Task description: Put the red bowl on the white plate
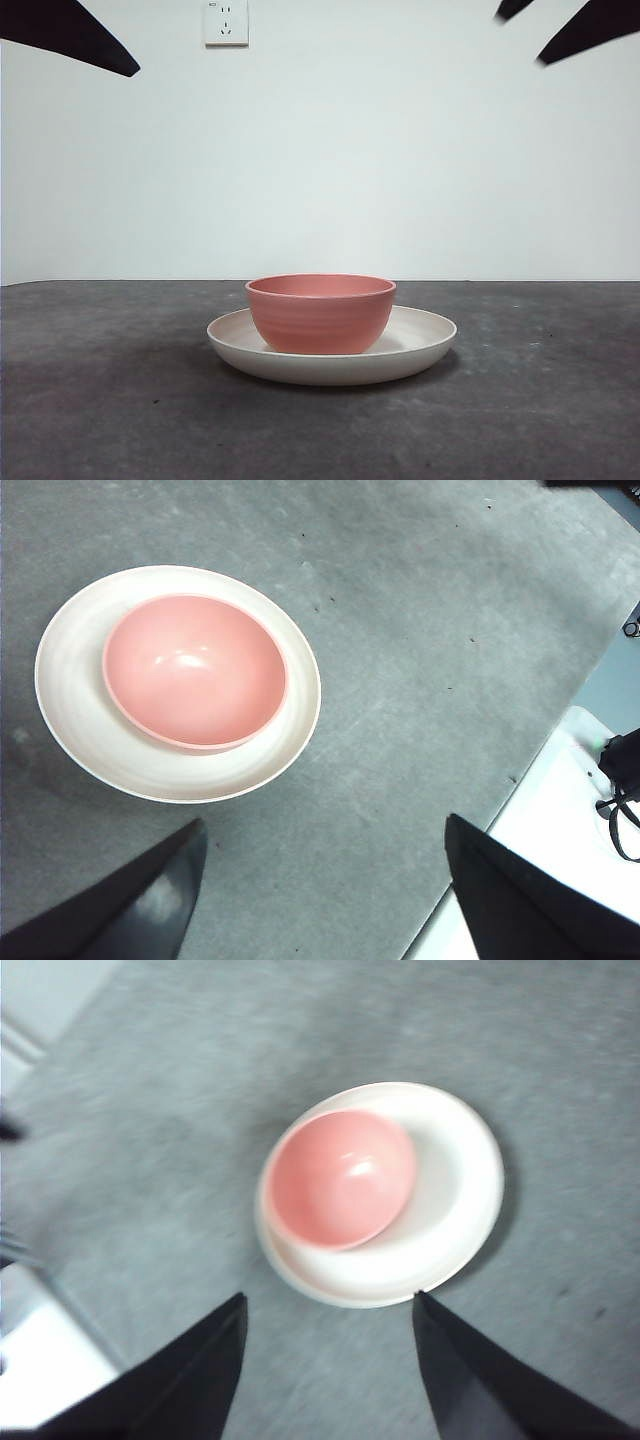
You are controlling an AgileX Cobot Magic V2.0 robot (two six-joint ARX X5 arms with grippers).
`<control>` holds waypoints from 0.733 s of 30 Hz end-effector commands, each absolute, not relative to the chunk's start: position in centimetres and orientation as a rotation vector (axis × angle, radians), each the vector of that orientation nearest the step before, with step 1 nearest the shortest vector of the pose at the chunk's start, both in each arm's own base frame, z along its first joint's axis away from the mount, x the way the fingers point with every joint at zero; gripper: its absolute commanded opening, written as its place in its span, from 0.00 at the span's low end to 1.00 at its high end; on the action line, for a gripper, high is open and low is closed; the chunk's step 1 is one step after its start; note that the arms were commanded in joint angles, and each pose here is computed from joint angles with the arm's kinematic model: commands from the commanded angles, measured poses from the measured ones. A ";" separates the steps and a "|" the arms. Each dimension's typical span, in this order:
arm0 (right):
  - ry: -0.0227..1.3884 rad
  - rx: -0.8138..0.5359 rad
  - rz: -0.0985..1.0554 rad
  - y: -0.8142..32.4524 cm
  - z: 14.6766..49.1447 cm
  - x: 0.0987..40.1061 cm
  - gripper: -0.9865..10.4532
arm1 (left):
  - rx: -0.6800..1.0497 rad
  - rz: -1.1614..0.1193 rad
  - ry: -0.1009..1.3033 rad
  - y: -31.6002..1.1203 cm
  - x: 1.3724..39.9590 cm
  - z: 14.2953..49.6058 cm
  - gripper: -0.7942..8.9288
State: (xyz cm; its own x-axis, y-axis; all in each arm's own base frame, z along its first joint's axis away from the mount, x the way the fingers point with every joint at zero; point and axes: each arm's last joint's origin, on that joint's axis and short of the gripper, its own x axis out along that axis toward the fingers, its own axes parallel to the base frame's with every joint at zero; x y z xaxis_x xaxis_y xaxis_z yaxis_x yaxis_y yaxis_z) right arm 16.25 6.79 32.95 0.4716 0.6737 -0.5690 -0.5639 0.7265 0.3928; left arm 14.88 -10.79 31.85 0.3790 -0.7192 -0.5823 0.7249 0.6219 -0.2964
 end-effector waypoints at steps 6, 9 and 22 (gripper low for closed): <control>0.765 0.168 0.832 5.6 30.0 12.0 0.32 | 0.014 -0.933 0.728 -11.0 14.9 32.1 0.47; 0.767 0.169 0.832 5.4 29.4 11.2 0.32 | 0.013 -0.933 0.728 -11.0 14.9 32.1 0.47; 0.754 0.165 0.840 5.3 29.5 11.1 0.09 | 0.014 -0.934 0.728 -11.0 14.9 32.1 0.08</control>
